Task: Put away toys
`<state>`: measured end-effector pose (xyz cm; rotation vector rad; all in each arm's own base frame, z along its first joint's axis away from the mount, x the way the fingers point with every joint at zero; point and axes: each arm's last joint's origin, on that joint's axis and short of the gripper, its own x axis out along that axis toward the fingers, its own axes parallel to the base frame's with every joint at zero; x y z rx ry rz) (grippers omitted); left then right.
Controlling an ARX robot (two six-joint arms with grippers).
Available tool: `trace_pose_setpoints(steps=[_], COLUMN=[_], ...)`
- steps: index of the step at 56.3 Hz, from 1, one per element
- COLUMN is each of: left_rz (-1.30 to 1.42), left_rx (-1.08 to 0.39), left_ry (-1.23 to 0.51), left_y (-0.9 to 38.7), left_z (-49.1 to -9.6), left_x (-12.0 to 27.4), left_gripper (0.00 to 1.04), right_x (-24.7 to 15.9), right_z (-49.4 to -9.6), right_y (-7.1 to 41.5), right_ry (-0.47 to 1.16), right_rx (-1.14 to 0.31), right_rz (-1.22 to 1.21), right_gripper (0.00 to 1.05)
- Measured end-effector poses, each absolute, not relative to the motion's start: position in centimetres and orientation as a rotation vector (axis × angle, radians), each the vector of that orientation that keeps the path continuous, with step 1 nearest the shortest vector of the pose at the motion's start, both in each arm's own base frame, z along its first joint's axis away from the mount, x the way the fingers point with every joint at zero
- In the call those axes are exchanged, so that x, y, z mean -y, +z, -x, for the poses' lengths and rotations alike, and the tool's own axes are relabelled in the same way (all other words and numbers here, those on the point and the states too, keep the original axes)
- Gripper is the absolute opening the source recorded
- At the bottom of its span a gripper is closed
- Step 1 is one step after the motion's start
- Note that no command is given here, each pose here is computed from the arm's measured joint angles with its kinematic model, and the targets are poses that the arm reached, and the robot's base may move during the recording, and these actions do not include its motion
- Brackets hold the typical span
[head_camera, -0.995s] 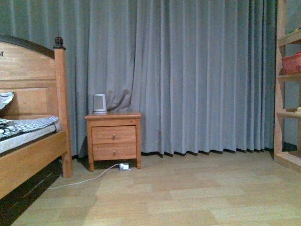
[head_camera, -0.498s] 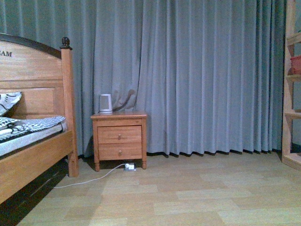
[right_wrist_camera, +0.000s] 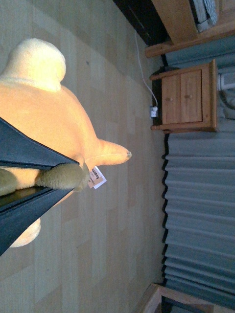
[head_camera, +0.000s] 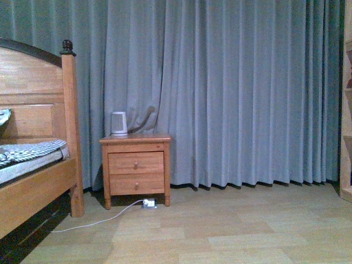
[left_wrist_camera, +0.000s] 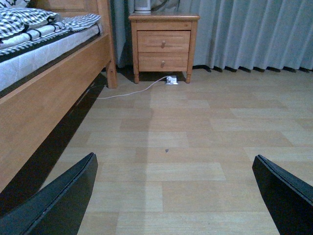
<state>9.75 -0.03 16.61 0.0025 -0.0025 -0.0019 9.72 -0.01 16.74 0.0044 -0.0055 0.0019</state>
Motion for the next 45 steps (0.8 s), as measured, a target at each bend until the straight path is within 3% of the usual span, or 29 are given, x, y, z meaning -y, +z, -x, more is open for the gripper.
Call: trace_pose_setpoints(steps=[45], left_rz=[-0.002], left_rx=[0.004], left_ry=[-0.002], left_y=[16.62], left_z=[-9.74], left_x=[0.02], left_gripper=[0.99], right_x=[0.01], right_z=[-9.72], right_y=[16.74], right_ry=[0.002], right_rx=[0.005], right_rz=[-0.004], right_gripper=[0.06])
